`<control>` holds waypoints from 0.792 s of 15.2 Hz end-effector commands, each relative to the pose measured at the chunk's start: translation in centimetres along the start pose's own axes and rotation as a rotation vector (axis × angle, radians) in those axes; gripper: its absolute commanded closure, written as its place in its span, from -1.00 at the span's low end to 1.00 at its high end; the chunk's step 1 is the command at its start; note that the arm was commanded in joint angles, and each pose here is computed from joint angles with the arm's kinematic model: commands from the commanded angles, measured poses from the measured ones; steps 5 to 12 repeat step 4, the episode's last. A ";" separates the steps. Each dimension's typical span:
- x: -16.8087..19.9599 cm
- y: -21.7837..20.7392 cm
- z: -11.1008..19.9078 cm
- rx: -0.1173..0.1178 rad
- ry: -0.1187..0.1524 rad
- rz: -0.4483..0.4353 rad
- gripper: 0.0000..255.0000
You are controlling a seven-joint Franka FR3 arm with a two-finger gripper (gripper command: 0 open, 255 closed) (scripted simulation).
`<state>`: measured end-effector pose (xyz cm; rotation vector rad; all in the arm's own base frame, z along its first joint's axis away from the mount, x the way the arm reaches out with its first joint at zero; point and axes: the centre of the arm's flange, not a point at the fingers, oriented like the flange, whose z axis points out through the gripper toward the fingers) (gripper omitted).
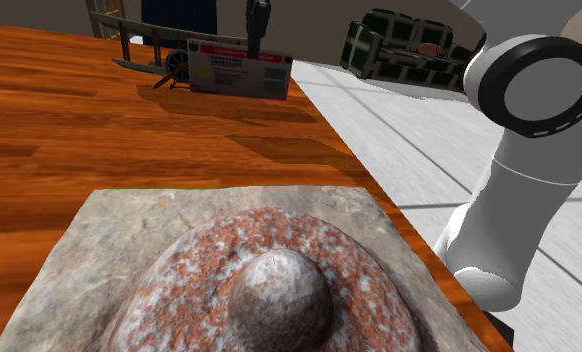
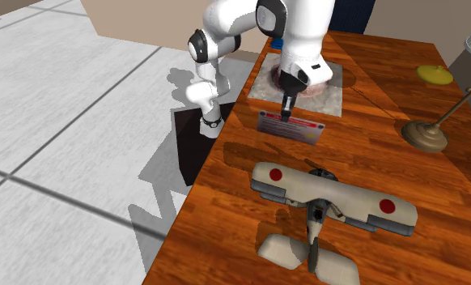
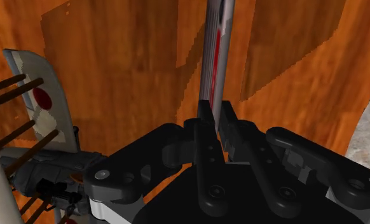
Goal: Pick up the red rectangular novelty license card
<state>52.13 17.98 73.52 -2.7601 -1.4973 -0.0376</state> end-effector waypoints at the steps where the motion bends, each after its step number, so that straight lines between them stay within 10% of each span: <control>1: -0.1 0.1 -1.1 0.000 0.000 0.000 1.00; 12: -0.1 0.1 -1.8 0.000 0.000 0.000 1.00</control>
